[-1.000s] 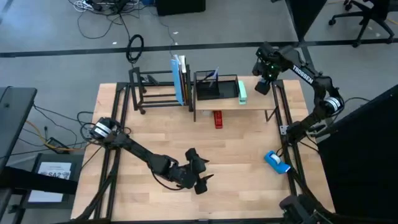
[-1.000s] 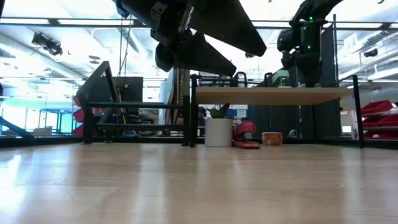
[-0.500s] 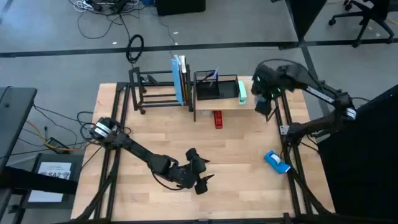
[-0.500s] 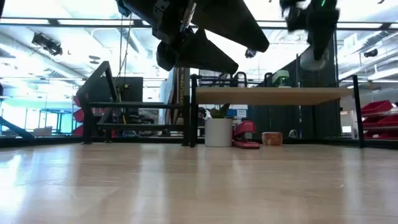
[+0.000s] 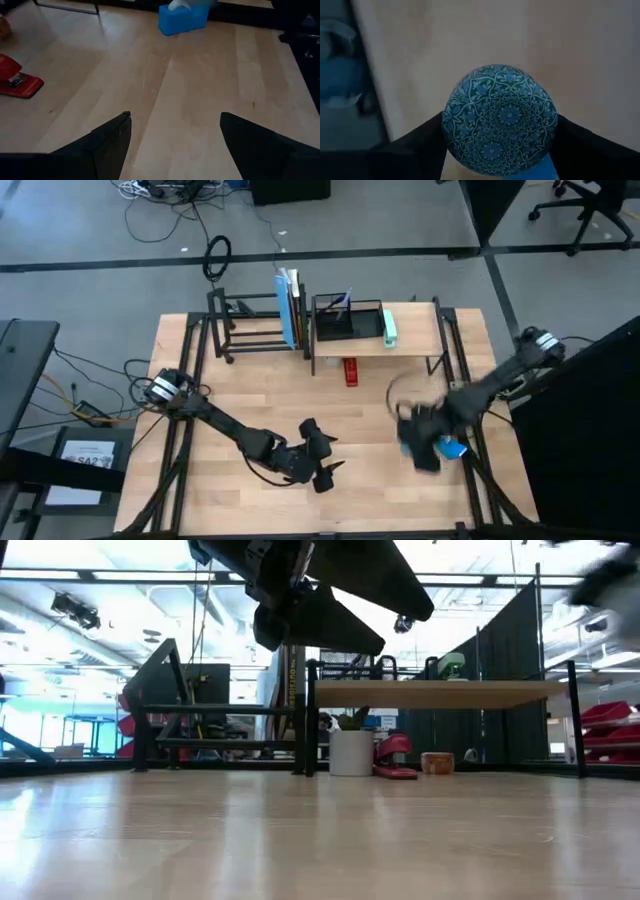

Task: Stock shelves
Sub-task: Remove the blue scented candle from the shelf, then remove the red stapler from under the shelf

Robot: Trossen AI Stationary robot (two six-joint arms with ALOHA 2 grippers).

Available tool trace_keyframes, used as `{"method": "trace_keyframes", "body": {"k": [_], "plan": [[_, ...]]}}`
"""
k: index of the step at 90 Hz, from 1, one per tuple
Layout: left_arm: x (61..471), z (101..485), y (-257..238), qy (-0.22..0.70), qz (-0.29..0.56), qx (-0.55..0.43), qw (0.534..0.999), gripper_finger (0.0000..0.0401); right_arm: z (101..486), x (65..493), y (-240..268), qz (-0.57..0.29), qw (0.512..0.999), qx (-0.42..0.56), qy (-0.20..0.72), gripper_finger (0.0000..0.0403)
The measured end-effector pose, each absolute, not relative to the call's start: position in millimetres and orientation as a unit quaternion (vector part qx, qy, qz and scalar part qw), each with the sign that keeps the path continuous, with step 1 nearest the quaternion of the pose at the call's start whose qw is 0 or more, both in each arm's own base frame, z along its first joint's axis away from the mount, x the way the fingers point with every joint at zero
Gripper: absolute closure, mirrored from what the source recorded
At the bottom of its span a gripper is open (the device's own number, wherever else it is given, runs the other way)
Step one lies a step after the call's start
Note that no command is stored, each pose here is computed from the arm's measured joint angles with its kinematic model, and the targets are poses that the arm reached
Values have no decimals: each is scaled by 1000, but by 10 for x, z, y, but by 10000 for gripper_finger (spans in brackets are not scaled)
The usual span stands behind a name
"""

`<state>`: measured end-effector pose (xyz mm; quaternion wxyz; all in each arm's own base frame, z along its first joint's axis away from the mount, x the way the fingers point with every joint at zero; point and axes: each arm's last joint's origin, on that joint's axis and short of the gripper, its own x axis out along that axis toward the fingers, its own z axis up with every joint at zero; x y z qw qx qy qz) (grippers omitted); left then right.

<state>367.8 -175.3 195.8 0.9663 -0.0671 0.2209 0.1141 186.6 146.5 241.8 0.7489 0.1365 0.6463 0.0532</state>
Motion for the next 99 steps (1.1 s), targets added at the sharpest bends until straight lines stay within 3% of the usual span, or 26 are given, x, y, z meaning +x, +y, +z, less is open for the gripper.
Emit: {"method": "trace_keyframes", "body": {"k": [15, 31, 52, 68, 84, 99], "plan": [[3678, 1958, -1753, 221, 114, -67, 966, 117, 2012, 1690, 2140, 156, 698, 153, 682, 148], [3678, 1958, -1753, 221, 114, -67, 966, 117, 1769, 1374, 2467, 133, 652, 138, 734, 146], [3677, 1958, -1754, 221, 114, -67, 966, 117, 1722, 1191, 2540, 90, 639, 138, 751, 64], [3678, 1958, -1754, 221, 114, -67, 966, 117, 1820, 1250, 2431, 78, 635, 155, 753, 39], [3677, 1958, -1754, 221, 114, -66, 966, 117, 2026, 1449, 2225, 69, 673, 198, 709, 42], [3677, 1956, -1752, 222, 114, -66, 966, 117, 2193, 1737, 1974, -5, 786, 224, 576, 54]]}}
